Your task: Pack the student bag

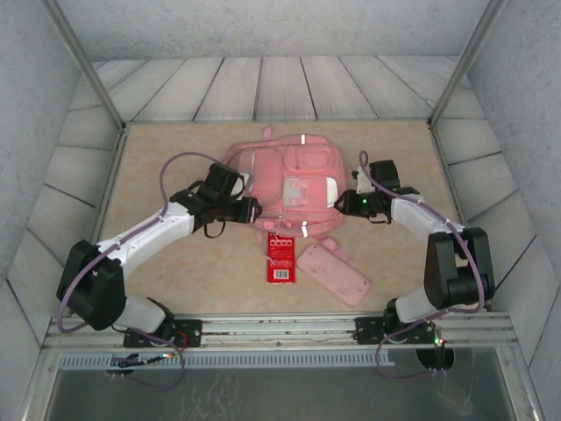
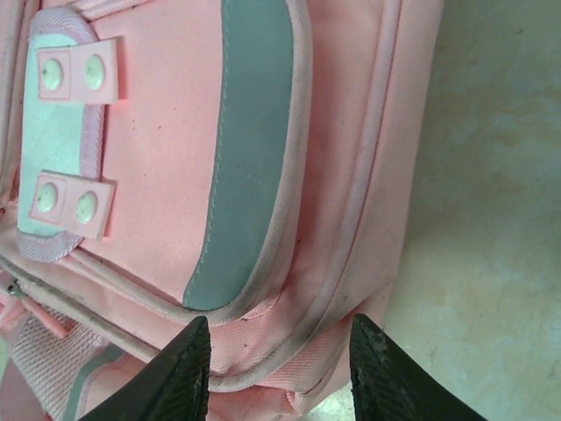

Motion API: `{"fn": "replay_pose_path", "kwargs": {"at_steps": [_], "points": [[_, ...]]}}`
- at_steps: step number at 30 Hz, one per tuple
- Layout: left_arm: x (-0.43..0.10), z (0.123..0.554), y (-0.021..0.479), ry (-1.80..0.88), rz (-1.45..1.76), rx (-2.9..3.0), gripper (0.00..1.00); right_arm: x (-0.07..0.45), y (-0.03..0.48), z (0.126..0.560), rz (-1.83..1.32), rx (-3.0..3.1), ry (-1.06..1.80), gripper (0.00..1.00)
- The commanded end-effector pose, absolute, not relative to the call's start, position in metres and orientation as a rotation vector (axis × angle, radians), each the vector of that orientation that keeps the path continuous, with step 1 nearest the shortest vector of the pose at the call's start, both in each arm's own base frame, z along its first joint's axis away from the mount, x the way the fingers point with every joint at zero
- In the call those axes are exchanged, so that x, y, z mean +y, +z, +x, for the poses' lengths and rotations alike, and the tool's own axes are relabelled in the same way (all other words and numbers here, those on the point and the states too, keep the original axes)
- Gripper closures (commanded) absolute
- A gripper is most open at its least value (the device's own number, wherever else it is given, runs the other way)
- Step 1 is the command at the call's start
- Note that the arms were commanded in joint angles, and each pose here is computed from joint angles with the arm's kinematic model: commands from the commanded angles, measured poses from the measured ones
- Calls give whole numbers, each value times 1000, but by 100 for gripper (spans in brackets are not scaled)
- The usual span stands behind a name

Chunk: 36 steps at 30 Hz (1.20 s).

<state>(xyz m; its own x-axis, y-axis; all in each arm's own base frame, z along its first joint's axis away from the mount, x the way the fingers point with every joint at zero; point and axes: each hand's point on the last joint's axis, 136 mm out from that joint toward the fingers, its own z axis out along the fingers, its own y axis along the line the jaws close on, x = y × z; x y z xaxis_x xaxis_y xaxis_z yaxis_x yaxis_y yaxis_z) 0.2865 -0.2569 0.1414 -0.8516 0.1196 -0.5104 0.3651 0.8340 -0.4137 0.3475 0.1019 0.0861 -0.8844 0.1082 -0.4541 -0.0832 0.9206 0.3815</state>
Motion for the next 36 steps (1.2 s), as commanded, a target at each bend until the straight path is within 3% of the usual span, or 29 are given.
{"fn": "replay_pose_path", "kwargs": {"at_steps": [1,6,25,36], "points": [[-269,290,152,-732,325,2510,43,98,93,356,2,2586,489,58],[-294,286,150,-778,361,2507,44,103,79,366,21,2588,529,68],[-339,282,112,-699,411,2581,44,90,41,364,80,2682,420,63],[-342,278,88,-600,412,2637,44,100,21,359,33,2728,489,81]]}}
